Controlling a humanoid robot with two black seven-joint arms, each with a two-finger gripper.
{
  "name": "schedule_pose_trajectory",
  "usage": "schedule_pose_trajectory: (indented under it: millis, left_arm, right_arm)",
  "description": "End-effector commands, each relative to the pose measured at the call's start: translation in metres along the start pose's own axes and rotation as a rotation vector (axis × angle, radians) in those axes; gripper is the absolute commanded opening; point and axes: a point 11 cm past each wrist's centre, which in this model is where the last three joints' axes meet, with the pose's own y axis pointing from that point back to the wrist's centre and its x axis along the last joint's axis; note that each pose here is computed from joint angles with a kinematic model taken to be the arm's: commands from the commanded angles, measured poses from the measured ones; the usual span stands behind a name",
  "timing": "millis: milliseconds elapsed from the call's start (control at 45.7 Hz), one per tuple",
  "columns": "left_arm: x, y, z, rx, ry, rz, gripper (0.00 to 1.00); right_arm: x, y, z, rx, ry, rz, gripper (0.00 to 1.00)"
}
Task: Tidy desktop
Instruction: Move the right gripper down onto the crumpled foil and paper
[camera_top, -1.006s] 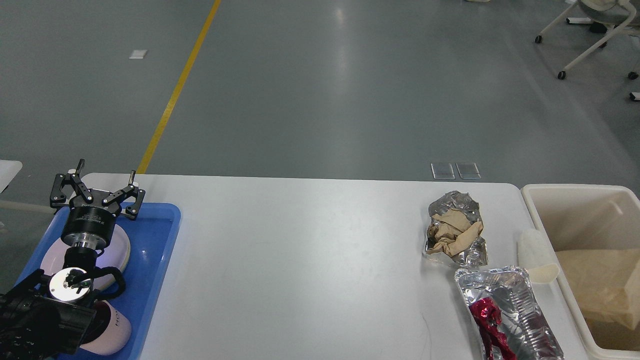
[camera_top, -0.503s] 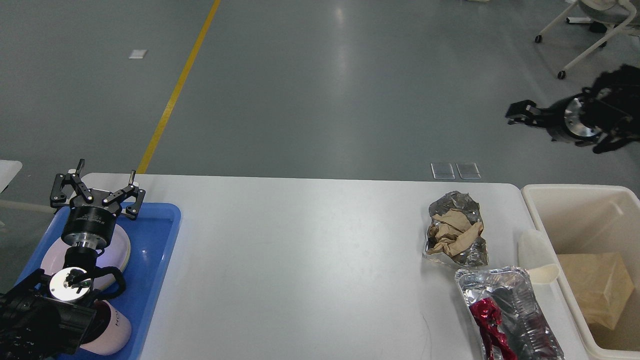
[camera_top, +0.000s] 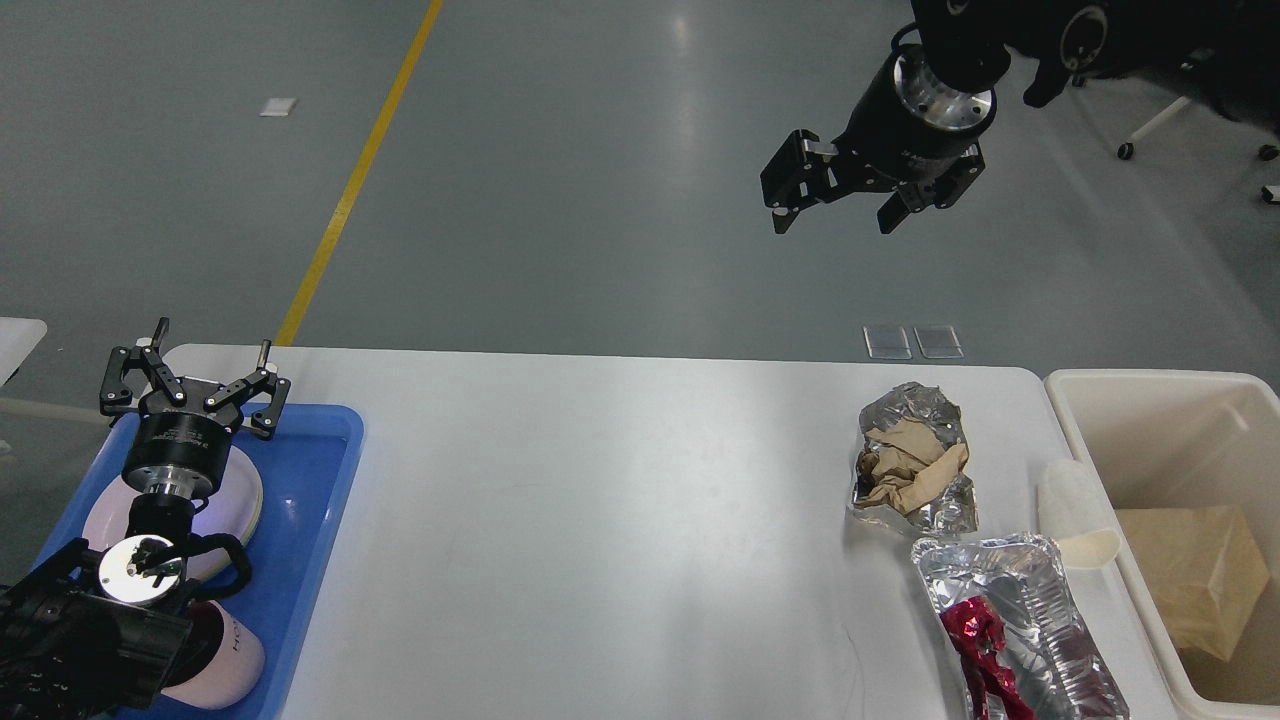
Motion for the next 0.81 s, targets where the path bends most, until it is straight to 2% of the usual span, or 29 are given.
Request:
schedule_pose_trajectory:
  millis: [0, 131, 350, 437, 591, 787]
  left_arm:
    - [0.000, 0.000, 0.000, 0.000, 0.000, 0.000, 0.96]
    - [0.000, 0.000, 0.000, 0.000, 0.000, 0.000, 0.96]
    - [0.000, 0.000, 0.000, 0.000, 0.000, 0.000, 0.96]
    - [0.000, 0.000, 0.000, 0.000, 0.000, 0.000, 0.96]
    - [0.000, 0.000, 0.000, 0.000, 0.000, 0.000, 0.96]
    - [0.000, 0.000, 0.000, 0.000, 0.000, 0.000, 0.96]
  right_arm:
    - [0.003, 0.027, -0.008, 0.012, 0.015, 0.026, 1.00]
    - [0.001, 0.019, 0.009, -0.011, -0.009, 0.014, 1.00]
    - [-0.061, -0.088, 0.086, -0.056, -0.169, -0.192, 1.00]
    - [-0.083, -0.121, 0.116, -0.102, -0.218, -0.172, 1.00]
    - [-0.125, -0.159, 0.162, -0.157, -0.303, -0.155, 1.00]
    - [-0.162, -0.181, 0.179, -0.166, -0.352, -0.214, 1.00]
